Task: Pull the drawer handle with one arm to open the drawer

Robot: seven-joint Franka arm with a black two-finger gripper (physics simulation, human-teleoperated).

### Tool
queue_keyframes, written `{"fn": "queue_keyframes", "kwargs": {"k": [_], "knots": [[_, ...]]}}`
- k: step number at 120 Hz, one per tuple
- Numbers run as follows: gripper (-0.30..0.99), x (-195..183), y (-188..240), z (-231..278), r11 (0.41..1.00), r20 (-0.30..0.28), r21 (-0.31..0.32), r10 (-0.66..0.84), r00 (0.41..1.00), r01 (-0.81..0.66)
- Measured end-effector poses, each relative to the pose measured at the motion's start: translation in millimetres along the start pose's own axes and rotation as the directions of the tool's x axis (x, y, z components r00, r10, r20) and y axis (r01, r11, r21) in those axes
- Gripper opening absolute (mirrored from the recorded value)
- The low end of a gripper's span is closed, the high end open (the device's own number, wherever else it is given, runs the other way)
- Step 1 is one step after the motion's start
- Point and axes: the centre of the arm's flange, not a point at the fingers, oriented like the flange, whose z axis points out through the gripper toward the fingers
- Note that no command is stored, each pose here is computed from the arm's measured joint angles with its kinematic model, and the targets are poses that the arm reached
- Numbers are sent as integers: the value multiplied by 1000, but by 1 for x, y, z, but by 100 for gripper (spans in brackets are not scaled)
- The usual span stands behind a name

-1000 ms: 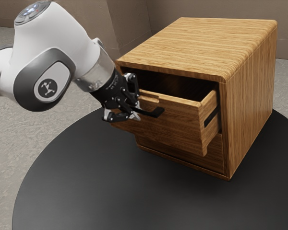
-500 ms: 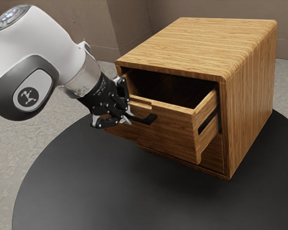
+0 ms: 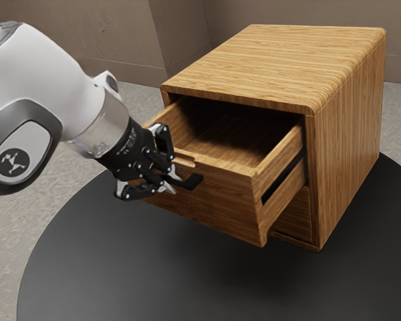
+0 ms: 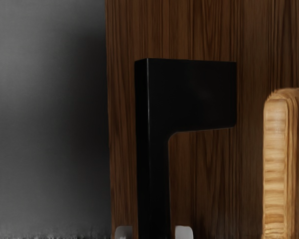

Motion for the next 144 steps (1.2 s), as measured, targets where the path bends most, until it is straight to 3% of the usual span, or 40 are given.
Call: {"fn": "queue_keyframes", "kwargs": {"k": [100, 125, 133, 144], "knots": [[-9, -2, -61, -36, 999, -13, -33, 12, 1000, -12], [3, -7, -77, -76, 995, -16, -99, 27, 1000, -28], [17, -12, -76, -102, 991, -13, -126, 34, 999, -35], [35, -19, -20, -131, 998, -10, -61, 32, 999, -33]]}}
